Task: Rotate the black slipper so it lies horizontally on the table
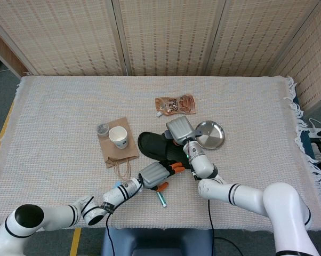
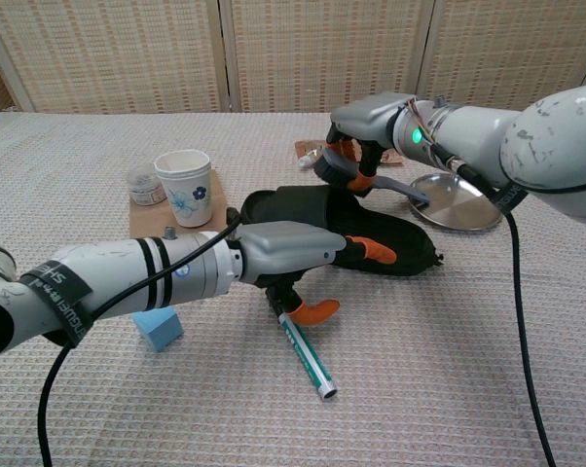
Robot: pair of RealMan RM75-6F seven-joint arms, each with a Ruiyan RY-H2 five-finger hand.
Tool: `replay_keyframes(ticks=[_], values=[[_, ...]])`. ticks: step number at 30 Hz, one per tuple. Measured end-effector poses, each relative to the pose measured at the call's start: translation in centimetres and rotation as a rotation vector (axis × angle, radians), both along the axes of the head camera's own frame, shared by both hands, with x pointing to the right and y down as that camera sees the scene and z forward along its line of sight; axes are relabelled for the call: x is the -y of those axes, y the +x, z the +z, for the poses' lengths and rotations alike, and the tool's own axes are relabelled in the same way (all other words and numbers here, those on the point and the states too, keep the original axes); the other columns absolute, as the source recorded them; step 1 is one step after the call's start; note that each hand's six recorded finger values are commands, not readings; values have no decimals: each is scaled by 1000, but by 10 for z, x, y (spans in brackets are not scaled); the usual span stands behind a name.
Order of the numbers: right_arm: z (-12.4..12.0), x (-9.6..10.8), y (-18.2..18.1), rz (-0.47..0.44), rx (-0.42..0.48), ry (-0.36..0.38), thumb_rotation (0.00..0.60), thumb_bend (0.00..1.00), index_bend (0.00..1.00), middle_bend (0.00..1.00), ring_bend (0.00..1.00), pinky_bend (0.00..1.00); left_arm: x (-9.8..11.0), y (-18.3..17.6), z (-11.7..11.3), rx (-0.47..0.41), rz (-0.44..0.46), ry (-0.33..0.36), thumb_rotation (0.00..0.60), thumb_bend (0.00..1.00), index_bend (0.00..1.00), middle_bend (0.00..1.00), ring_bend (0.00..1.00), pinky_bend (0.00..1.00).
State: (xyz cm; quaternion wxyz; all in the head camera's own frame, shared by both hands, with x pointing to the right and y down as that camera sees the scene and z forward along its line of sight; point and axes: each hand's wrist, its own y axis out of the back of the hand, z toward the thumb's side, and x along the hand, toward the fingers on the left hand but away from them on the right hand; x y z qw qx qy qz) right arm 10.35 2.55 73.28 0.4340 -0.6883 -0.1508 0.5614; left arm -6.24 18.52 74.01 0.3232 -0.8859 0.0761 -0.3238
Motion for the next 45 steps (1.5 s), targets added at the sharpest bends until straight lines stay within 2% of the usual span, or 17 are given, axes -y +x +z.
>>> replay_keyframes(ticks=[10,23,39,42,45], values=[[-9,2,-12,19,75,6,600,440,905,620,578,897,2,-1,-3,-9,2,6,600,569,0,0,0,117],[0,3,16,-22,-60,4,600,440,905,620,578,897,2,1,1,1,4,5,600,571,0,0,0,117],[-13,3,-15,-8,57,24,600,440,905,620,578,897,7,-2,-4,-12,0,21,600,573,0,0,0,117],[-12,2,-13,-27,44,38,600,440,905,620,578,897,6,-3,-4,-7,2,18,600,572,0,0,0,117],[-7,1,-4,-38,-8,30,600,440,905,620,578,897,4,-3,-3,-2,4,17,600,572,0,0,0,118]])
